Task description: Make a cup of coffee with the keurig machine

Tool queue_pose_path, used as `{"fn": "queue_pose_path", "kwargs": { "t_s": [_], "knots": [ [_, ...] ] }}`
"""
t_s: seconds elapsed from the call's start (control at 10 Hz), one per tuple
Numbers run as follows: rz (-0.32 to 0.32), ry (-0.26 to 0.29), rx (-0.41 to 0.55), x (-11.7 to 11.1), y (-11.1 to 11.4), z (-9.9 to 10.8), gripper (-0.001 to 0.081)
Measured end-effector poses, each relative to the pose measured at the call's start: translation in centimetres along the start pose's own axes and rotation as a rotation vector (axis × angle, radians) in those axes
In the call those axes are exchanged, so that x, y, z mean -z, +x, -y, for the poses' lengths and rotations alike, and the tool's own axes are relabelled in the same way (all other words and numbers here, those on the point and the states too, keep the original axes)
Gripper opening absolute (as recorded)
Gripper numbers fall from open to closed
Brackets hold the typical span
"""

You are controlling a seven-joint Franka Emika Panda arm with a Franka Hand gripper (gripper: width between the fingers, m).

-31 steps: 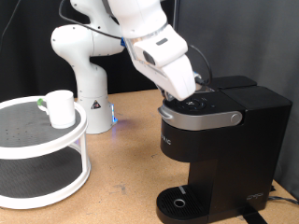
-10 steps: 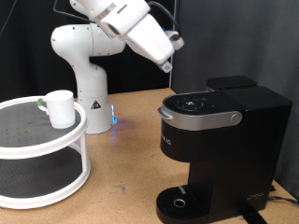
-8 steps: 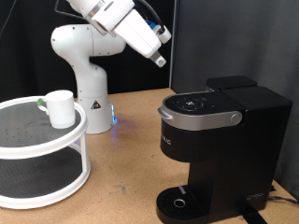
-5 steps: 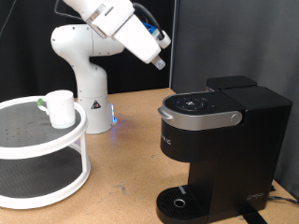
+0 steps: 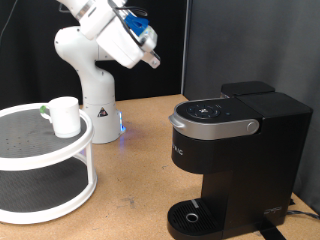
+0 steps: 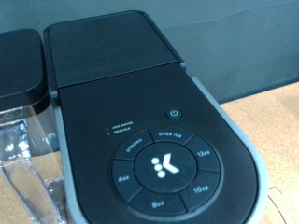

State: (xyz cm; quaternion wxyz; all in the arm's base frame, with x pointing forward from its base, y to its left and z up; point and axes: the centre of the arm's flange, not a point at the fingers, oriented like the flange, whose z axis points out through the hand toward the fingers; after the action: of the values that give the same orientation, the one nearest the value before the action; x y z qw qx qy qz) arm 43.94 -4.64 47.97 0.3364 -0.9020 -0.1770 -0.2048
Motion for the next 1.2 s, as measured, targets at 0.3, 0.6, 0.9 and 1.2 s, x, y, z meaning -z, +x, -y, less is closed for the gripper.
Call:
{"fn": "queue_pose_path", "kwargs": {
  "t_s": [0.3, 0.6, 0.9, 1.2],
  "knots": [
    [0.029, 0.005, -0.003, 2.3, -2.3, 0.5, 0.0000],
    [0.058, 0.009, -0.004, 3.7, -4.9, 0.9, 0.0000],
    [0.061, 0.026, 0.036, 4.6, -6.7, 1.5, 0.0000],
    [0.054, 0.023, 0.040, 4.7, -6.9, 1.5, 0.0000]
  ]
}}
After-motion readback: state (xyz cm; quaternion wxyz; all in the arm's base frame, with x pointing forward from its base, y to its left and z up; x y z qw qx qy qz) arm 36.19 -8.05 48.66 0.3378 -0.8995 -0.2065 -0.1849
